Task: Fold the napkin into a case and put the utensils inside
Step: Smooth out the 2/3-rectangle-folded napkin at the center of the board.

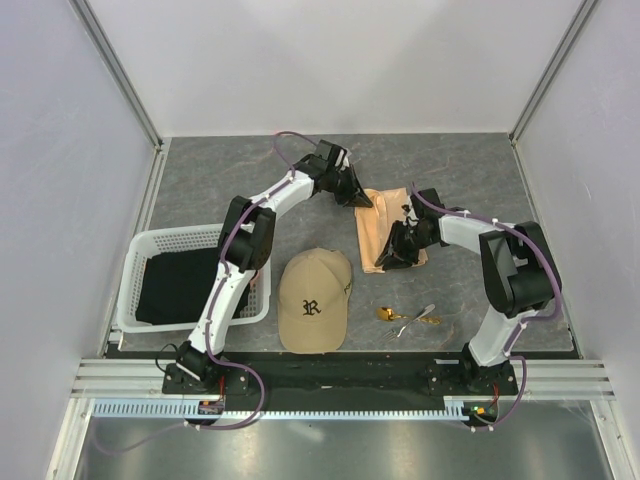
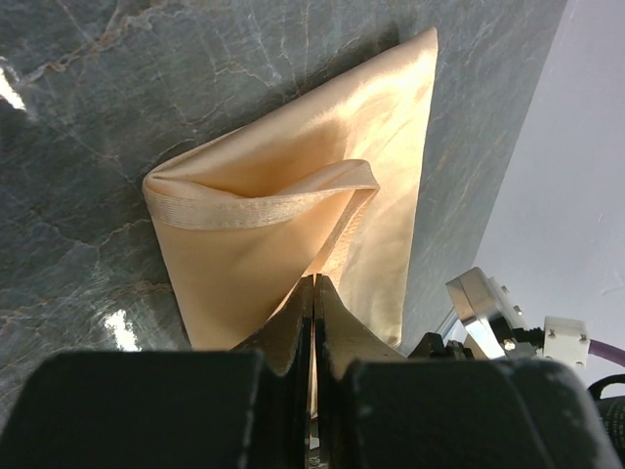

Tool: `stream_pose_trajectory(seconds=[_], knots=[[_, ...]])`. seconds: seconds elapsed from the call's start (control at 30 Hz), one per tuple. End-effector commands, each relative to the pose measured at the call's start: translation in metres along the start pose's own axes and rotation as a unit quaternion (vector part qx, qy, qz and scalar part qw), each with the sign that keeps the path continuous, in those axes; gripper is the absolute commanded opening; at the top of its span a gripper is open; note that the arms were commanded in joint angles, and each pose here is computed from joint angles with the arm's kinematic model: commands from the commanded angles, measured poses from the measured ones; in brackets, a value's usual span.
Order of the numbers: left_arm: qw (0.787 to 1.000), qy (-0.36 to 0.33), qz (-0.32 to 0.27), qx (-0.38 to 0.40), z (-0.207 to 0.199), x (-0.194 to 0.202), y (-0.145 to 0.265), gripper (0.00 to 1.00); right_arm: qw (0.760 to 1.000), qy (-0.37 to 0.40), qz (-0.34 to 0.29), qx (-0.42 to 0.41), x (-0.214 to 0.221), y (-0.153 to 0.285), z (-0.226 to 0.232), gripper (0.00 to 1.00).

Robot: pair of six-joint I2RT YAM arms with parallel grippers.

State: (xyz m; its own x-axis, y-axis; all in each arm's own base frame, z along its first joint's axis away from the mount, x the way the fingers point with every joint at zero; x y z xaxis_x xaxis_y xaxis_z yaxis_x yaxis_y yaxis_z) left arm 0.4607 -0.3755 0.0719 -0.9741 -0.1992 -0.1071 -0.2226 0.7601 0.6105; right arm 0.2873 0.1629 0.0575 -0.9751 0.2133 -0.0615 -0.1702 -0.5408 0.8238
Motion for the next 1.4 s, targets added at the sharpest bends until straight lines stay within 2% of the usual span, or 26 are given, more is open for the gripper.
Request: stream_pose_trajectory(seconds=[0.0,0.27,0.37,0.5,0.57,0.63,0.9,1.1,1.2,1.33,1.37], knots=[[1.0,-0.007,-0.002,0.025,-0.017,0.0,0.002,0.04,1.0,-0.003,-0.016,0.003,-0.01,-0.007,0.001,0.36],[1.0,-0.009,0.0,0.019,-0.012,0.003,0.005,0.04,0.999,-0.026,-0.019,0.002,-0.017,-0.013,0.004,0.22],[1.0,-0.007,0.004,0.015,-0.009,0.006,0.005,0.03,0.999,-0.043,-0.016,0.002,-0.018,-0.016,0.006,0.21],[1.0,-0.015,0.024,0.013,-0.006,0.021,0.01,0.03,0.998,-0.051,-0.028,0.001,-0.02,-0.009,0.013,0.27],[0.999,-0.03,0.018,0.013,-0.012,0.023,0.022,0.03,0.998,-0.041,-0.04,0.028,-0.022,-0.005,0.017,0.34],[0.999,-0.035,0.018,0.005,-0.008,0.028,0.026,0.03,0.997,-0.025,-0.044,0.064,-0.023,-0.006,0.022,0.36],[0.999,-0.031,0.025,0.005,-0.007,0.032,0.028,0.02,0.984,-0.001,-0.022,0.178,-0.013,-0.022,0.021,0.37],[0.999,-0.048,0.016,0.019,-0.021,0.025,0.034,0.02,0.982,0.014,-0.034,0.184,-0.017,-0.013,0.025,0.28],[0.998,-0.054,0.009,0.032,-0.032,0.019,0.036,0.02,0.984,0.024,-0.052,0.167,-0.022,0.001,0.036,0.2],[0.998,-0.033,0.018,0.05,-0.031,0.015,0.022,0.02,0.986,0.034,-0.056,0.153,-0.022,0.011,0.044,0.0],[0.997,-0.037,0.011,0.06,-0.034,0.011,0.019,0.02,0.986,0.033,-0.057,0.154,-0.022,0.013,0.044,0.0]])
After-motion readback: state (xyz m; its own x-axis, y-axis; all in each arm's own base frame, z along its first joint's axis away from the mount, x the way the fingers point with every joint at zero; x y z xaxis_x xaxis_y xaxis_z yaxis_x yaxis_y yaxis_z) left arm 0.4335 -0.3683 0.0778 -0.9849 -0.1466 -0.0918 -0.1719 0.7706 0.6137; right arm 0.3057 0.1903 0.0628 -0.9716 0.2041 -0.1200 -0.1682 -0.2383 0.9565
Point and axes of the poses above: each gripper's point midway between its finger pads, its own y axis back along the fingers, its own z axis along the line the jaws close on, x = y × z, the point moved 4 cm from there along y, back along the fingers, and after that the axes turned 3 degrees about y, right-handed, at the moved point
